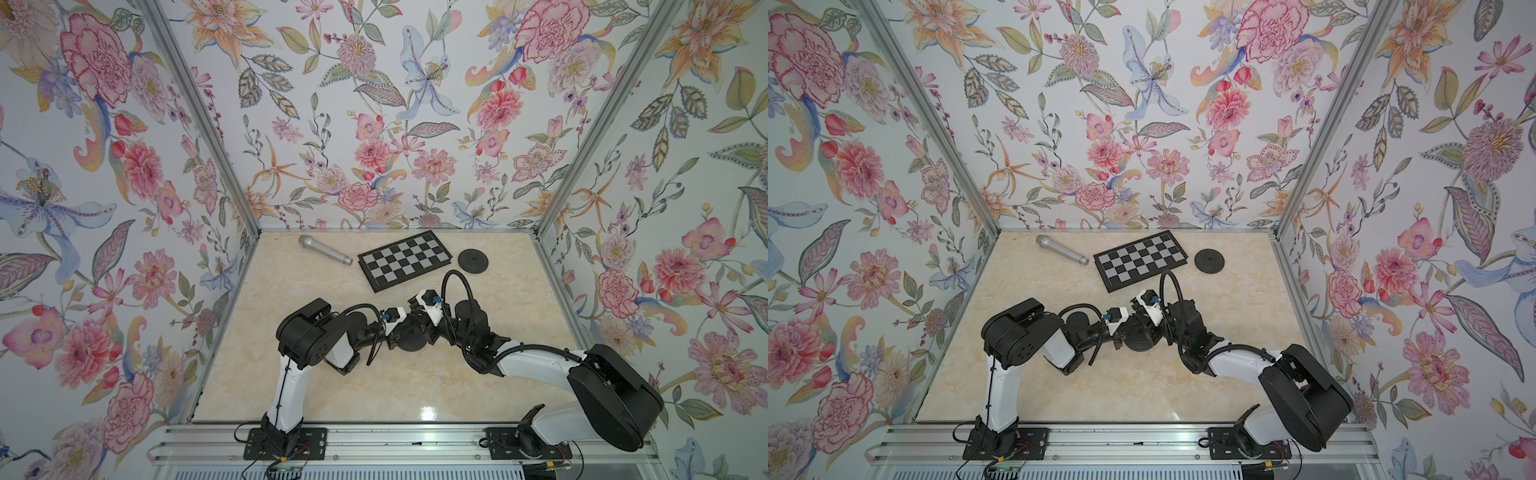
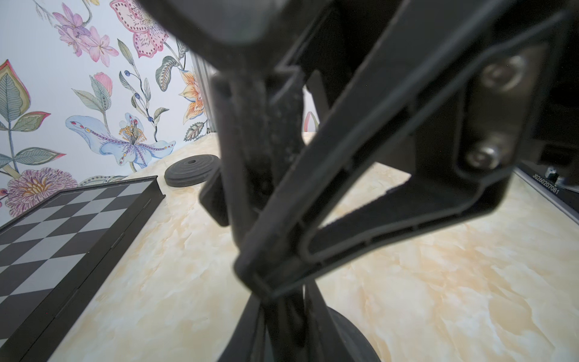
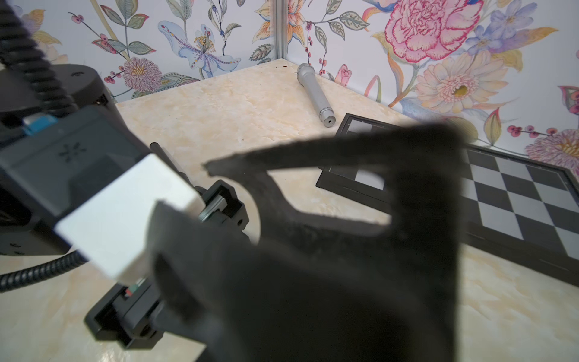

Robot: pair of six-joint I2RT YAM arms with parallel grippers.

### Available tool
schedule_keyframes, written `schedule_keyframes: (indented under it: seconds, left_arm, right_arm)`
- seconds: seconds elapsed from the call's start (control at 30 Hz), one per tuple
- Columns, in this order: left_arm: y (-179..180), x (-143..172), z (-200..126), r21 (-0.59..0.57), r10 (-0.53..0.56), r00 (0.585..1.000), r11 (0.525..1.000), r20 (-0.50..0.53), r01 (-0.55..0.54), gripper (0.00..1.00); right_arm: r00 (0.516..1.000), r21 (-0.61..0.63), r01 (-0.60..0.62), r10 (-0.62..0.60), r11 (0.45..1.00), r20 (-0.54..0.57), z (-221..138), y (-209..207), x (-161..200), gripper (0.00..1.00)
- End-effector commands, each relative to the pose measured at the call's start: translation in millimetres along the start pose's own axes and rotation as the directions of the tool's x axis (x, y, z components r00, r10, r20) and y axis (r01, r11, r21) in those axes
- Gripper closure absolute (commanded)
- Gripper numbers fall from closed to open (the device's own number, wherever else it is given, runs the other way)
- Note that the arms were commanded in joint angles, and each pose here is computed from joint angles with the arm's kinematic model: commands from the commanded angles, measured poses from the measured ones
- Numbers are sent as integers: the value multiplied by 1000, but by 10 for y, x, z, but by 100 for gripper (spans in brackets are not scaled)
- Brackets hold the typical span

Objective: Assemble a microphone stand
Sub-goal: Screw the microphone stand pole into the microphone stand base.

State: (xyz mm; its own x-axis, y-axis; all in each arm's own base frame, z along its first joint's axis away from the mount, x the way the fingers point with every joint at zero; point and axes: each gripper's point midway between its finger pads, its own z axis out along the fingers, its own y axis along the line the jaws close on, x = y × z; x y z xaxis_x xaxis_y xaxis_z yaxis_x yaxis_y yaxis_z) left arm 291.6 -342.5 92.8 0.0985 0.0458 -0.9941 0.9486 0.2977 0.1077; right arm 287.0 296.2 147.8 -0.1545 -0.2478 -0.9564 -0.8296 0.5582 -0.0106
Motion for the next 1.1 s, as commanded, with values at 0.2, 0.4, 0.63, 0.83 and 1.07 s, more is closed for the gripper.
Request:
schedule_keyframes:
  seconds: [0.2,0.4,0.63,0.83,1.07]
  left_arm:
    - [-46,-247,-89,3,121,983,992,140,-123,100]
    - [-23,-222,-87,34,91,985,995,144,-96,100]
    - [-4,-178,-49,52,61,988,996,144,-70,99]
    - [24,-195,-56,39,62,987,997,146,-69,93]
    - [53,-397,-45,31,80,979,996,185,-87,59]
  right_arm:
    - [995,-304,69,-45,950,84,-196,157,-22,53]
    - [988,-417,149,-117,897,101,-316,149,-15,51]
    - [984,-462,173,-140,870,106,-221,94,-107,53]
    - [987,-425,159,-144,891,68,-116,-26,-61,83]
    - [999,-162,40,-39,986,11,-8,-240,72,100]
